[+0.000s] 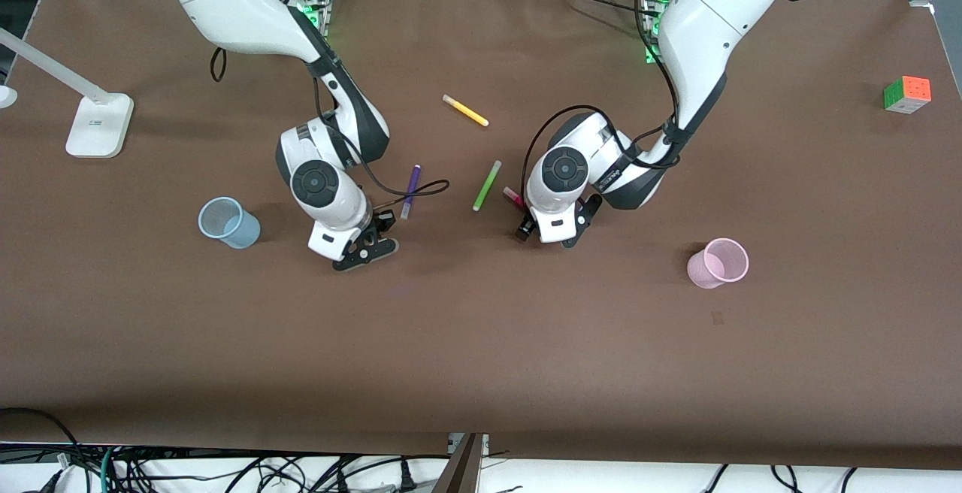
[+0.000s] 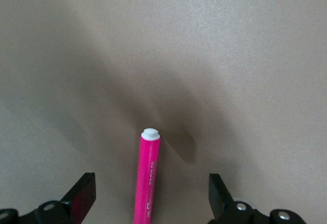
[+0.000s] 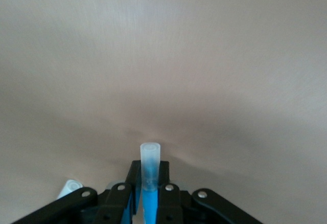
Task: Place pink and blue markers in matching cups
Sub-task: 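Carry the blue marker to the blue cup while the left gripper carries pink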
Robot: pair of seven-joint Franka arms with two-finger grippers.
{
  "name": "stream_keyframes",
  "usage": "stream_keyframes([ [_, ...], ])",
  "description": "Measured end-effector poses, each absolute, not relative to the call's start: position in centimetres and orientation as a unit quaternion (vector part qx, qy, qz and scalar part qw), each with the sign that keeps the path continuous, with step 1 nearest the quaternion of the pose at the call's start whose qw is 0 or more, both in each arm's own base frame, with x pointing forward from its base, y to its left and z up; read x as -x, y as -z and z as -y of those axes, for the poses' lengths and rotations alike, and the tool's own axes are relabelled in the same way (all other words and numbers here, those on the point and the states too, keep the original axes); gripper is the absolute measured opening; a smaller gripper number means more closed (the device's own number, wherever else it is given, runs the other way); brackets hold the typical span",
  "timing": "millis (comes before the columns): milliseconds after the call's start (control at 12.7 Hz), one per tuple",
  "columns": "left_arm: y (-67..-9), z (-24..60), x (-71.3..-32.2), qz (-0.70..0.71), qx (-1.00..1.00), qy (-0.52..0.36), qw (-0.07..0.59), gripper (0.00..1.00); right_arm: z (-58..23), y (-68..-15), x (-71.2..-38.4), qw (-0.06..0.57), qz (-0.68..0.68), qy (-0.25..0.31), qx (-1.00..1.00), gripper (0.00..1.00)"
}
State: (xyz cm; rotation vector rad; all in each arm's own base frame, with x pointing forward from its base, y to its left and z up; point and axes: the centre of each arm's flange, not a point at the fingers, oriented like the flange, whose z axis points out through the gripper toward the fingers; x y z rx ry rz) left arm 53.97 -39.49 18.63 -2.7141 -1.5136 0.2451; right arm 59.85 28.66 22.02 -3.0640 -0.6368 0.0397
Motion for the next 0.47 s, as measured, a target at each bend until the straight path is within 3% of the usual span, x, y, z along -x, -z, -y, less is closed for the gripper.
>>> stream_keyframes([
  [79, -18.4, 39.6, -53.8, 0.486, 0.871, -0.079, 0.012, 0.88, -28.2, -24.3, -61.0, 0.005, 0.229, -0.012, 0.973, 0.17],
  [237, -18.0, 40.0, -53.3, 0.483, 0.872, -0.081, 0.014, 0.83, -24.9, -29.2, -63.7, 0.004, 0.302, -0.032, 0.953, 0.17],
  [316, -17.8, 40.1, -53.1, 0.482, 0.872, -0.082, 0.016, 0.74, -22.6, -31.4, -64.8, 0.009, 0.338, -0.043, 0.940, 0.17],
  [474, -17.4, 40.1, -52.7, 0.480, 0.873, -0.084, 0.019, 0.46, -18.5, -34.6, -66.0, 0.041, 0.407, -0.051, 0.911, 0.17],
])
